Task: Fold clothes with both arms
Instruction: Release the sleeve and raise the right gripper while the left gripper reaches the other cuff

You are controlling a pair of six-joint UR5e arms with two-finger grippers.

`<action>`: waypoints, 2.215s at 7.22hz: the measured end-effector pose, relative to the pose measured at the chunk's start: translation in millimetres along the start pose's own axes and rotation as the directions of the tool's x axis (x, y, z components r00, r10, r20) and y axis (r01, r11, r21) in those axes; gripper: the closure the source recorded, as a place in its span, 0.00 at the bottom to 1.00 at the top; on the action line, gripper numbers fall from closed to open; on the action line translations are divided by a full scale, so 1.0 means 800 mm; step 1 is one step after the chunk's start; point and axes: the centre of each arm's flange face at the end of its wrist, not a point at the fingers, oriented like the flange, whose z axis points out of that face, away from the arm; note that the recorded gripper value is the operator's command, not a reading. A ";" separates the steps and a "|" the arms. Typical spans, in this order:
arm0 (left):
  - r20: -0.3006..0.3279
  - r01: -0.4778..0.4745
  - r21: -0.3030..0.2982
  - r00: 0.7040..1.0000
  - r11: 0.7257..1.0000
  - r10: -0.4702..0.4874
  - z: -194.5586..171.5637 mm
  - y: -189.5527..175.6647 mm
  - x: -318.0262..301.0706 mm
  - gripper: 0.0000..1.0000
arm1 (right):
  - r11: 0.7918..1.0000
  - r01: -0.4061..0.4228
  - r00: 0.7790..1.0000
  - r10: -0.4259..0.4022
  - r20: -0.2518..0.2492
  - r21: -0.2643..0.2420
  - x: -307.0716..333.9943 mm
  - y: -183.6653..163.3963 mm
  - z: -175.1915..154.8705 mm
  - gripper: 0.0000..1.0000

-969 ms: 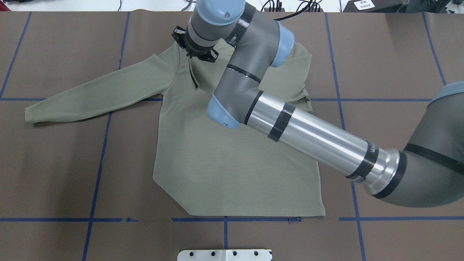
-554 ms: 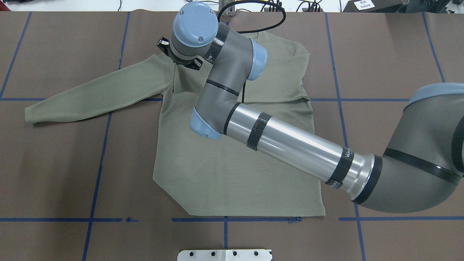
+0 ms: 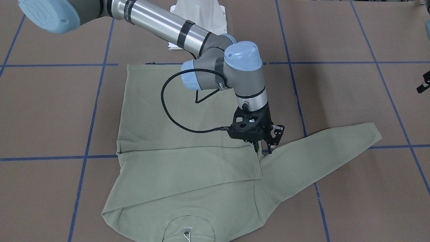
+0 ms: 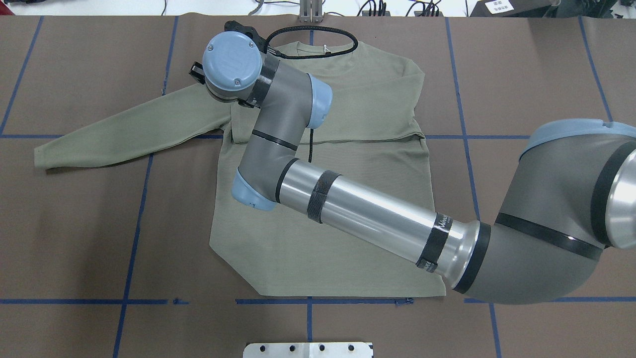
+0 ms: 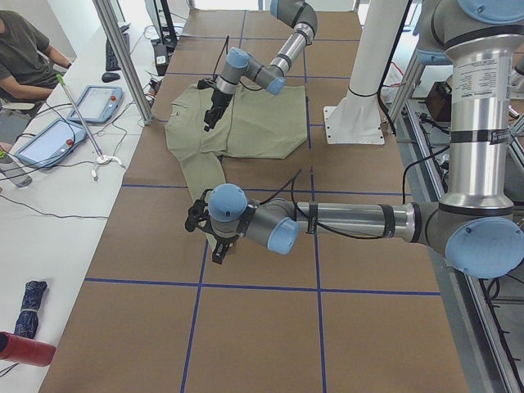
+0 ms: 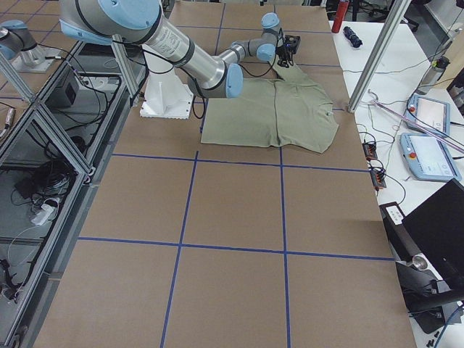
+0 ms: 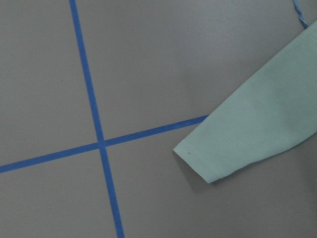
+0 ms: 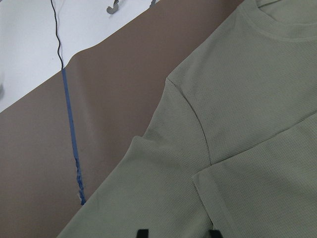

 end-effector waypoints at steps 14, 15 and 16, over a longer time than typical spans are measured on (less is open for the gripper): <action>0.069 0.223 -0.040 0.973 0.974 -0.220 0.232 -0.080 0.024 0.31 | 0.970 0.147 0.988 -0.151 -0.010 -0.193 0.426 -0.143 -0.145 0.01; 0.070 0.225 -0.042 0.973 0.973 -0.222 0.232 -0.078 0.022 0.40 | 0.970 0.147 0.988 -0.152 -0.010 -0.193 0.426 -0.142 -0.145 0.01; 0.072 0.226 -0.044 0.972 0.973 -0.223 0.234 -0.077 0.021 0.44 | 0.970 0.148 0.988 -0.153 -0.010 -0.192 0.426 -0.140 -0.144 0.01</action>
